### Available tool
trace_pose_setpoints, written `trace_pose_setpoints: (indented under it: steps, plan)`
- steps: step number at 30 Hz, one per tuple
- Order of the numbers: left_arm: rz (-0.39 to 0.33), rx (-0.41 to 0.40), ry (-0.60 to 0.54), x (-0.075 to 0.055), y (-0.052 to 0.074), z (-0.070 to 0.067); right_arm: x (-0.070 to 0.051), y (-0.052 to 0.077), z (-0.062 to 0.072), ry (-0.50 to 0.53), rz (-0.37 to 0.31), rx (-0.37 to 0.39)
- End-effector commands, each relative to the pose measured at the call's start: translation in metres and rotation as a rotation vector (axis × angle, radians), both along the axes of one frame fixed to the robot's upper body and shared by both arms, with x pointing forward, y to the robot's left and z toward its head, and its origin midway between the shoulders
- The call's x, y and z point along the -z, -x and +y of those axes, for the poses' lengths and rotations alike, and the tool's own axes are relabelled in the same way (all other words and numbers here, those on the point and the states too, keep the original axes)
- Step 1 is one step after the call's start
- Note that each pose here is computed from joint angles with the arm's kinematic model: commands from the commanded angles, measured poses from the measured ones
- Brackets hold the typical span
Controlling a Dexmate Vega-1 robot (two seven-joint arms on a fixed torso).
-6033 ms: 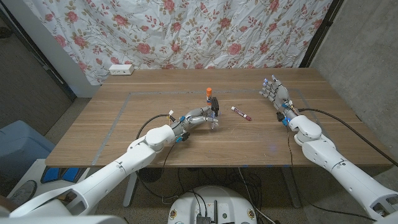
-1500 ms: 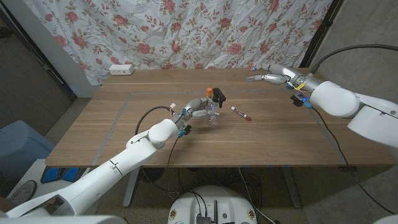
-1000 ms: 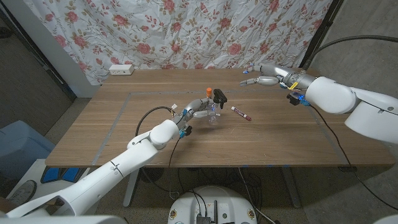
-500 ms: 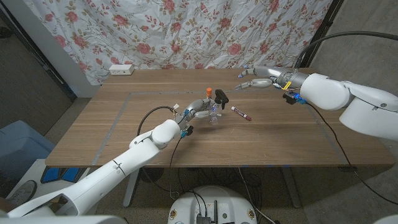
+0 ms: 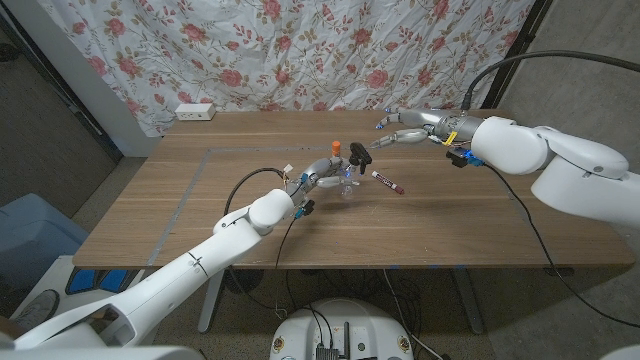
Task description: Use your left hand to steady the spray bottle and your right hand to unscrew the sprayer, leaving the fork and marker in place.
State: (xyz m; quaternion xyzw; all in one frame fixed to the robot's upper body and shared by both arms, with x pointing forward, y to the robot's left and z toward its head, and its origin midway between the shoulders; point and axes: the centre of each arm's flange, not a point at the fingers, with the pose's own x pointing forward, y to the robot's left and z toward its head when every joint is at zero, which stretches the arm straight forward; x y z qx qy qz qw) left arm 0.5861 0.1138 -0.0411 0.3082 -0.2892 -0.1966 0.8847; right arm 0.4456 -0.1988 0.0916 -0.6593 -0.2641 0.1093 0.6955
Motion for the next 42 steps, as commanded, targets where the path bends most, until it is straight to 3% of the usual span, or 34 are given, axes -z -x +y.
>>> trace_pose_setpoints:
  steps: [1,21,42]
  plan:
    - [0.003,0.004,-0.010,-0.003,-0.005,-0.004,0.001,-0.007,0.017,0.063,-0.012,0.038]
    - [0.006,0.008,-0.017,-0.005,-0.009,-0.003,0.005,-0.021,0.033,0.093,0.032,0.073]
    - [0.009,0.014,-0.023,-0.003,-0.009,-0.004,0.013,-0.030,0.040,0.105,0.058,0.115]
